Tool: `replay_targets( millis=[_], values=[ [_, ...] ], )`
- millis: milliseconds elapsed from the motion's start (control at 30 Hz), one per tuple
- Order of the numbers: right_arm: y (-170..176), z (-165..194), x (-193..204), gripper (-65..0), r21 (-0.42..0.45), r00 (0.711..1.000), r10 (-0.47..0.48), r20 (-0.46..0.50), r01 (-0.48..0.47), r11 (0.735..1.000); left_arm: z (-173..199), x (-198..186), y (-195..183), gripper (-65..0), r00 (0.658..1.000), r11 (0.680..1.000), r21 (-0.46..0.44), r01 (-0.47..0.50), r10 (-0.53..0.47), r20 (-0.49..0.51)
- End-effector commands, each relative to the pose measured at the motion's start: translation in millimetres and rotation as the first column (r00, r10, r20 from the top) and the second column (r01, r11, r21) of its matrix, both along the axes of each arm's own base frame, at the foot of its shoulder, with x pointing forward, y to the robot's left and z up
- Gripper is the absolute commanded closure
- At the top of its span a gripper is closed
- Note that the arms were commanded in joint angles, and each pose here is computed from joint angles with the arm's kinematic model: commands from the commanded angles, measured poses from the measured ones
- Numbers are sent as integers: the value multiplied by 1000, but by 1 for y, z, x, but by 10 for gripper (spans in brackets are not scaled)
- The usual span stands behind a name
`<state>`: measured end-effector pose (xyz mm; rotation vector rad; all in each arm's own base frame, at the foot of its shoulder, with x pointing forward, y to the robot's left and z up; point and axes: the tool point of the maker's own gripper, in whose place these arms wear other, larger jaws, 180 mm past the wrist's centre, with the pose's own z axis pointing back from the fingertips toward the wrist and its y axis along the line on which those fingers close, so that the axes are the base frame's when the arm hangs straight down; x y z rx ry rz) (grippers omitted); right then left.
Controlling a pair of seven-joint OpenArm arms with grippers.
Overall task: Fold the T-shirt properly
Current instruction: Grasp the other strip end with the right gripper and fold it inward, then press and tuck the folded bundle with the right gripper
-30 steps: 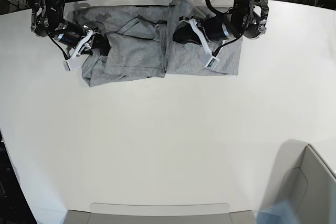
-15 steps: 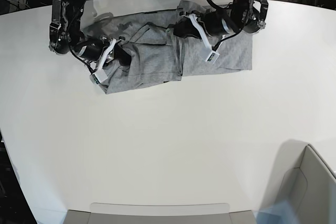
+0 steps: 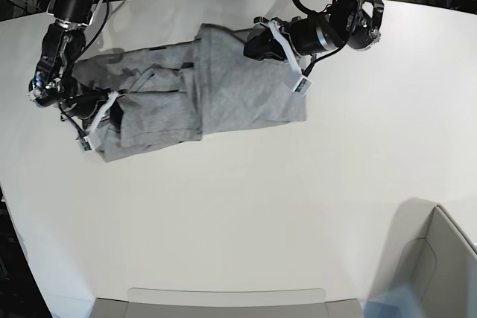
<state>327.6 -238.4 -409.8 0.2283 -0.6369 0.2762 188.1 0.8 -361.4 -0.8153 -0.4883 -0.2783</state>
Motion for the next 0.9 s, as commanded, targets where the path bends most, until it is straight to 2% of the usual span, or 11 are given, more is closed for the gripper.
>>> replay_targets(
  millis=[0, 167, 367, 433, 567, 667, 867],
  values=[
    [-18, 12, 7, 0, -35, 1000, -8, 24, 9, 999, 10, 5, -3, 0, 1000, 1000, -27, 0, 1, 30],
    [-61, 38, 18, 0, -94, 994, -71, 84, 78, 993, 6, 2, 6, 0, 1000, 1000, -15, -26, 27, 14],
    [-63, 71, 20, 0, -160, 978, -78, 193, 110, 981, 0, 7, 38, 0, 992, 992, 21, -125, 125, 5],
    [-46, 77, 21, 0, -165, 974, -59, 218, 96, 982, -2, 8, 50, 0, 987, 987, 34, -159, 159, 0],
    [-2, 88, 20, 0, -250, 966, 20, 257, 46, 967, -3, 11, 66, 0, 980, 978, 54, -201, 201, 6],
    [36, 102, 20, 0, -296, 949, 85, 302, 8, 955, -7, 5, 73, 0, 982, 979, 84, -186, 187, -4],
    [98, 114, 20, 0, -396, 929, 205, 308, -71, 915, -8, 4, 76, 0, 983, 978, 92, -185, 186, -5]
  ],
)
